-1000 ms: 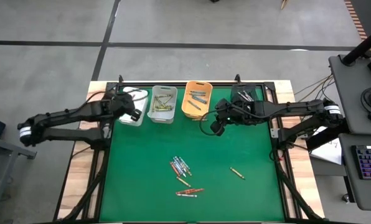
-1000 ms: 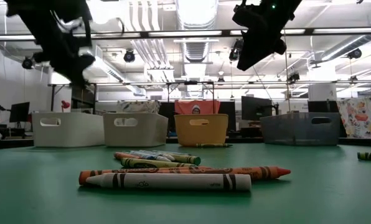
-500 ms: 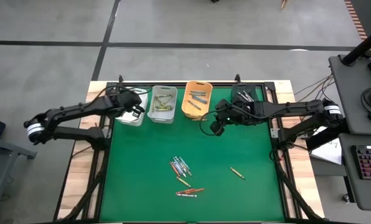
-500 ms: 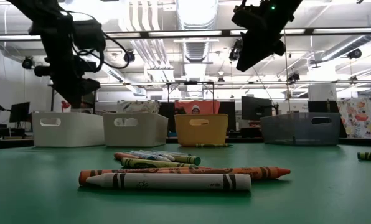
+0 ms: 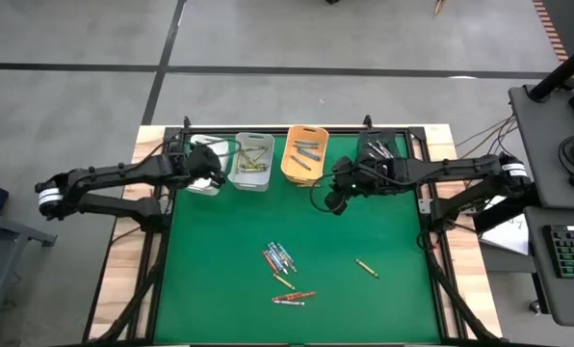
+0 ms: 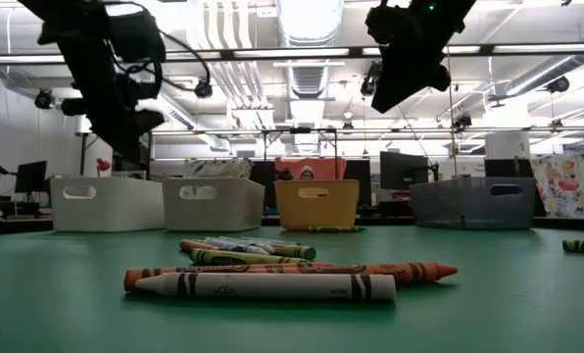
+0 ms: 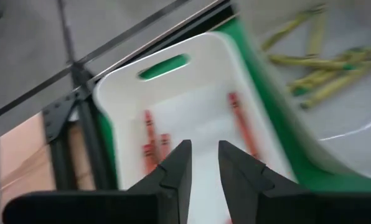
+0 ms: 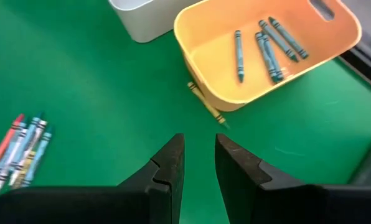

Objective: Sort crayons
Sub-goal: Put the green crayon into the gray bin

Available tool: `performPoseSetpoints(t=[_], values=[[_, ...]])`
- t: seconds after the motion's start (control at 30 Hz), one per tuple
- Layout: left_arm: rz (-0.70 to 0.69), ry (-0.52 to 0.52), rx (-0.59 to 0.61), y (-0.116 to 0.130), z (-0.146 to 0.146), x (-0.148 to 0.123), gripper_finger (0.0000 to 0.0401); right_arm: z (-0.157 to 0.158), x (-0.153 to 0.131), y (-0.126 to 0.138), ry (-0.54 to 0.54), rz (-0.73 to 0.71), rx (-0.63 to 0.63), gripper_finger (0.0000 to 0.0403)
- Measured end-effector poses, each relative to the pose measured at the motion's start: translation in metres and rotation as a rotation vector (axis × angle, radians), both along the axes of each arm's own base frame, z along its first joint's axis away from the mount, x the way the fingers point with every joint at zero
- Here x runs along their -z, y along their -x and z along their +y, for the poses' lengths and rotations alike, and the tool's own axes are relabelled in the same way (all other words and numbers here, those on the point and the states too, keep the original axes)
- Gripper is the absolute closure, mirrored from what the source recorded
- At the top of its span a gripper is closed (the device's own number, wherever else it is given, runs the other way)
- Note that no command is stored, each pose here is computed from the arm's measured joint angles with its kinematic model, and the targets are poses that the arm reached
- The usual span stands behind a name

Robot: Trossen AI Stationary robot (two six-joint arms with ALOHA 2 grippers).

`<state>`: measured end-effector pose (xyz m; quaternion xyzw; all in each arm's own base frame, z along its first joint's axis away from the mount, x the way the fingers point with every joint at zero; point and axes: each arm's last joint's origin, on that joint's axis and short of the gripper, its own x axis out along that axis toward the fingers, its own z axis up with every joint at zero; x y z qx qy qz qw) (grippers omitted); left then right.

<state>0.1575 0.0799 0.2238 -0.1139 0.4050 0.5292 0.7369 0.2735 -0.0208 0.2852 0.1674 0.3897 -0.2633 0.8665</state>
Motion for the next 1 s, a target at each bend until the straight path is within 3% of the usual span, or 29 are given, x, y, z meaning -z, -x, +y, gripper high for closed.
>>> performPoseSetpoints(t=[0.43,0.63,0.83,1.0], values=[[-0.289,-0.046,0.357,-0.036,-0.065,-0.015,0.0339,0.029,0.003,-0.002,-0.088,-0.055,0.003,0.0323],[-0.361,-0.132,0.490,-0.046,-0.082,-0.026,0.0339,0.045,0.009,0.000,-0.213,-0.046,-0.035,0.0323],[-0.378,-0.175,0.533,-0.054,-0.084,-0.028,0.0339,0.065,0.024,-0.005,-0.342,0.001,-0.054,0.0323],[-0.356,-0.229,0.522,-0.058,-0.084,-0.027,0.0339,0.087,0.055,-0.017,-0.521,0.157,-0.096,0.0323]])
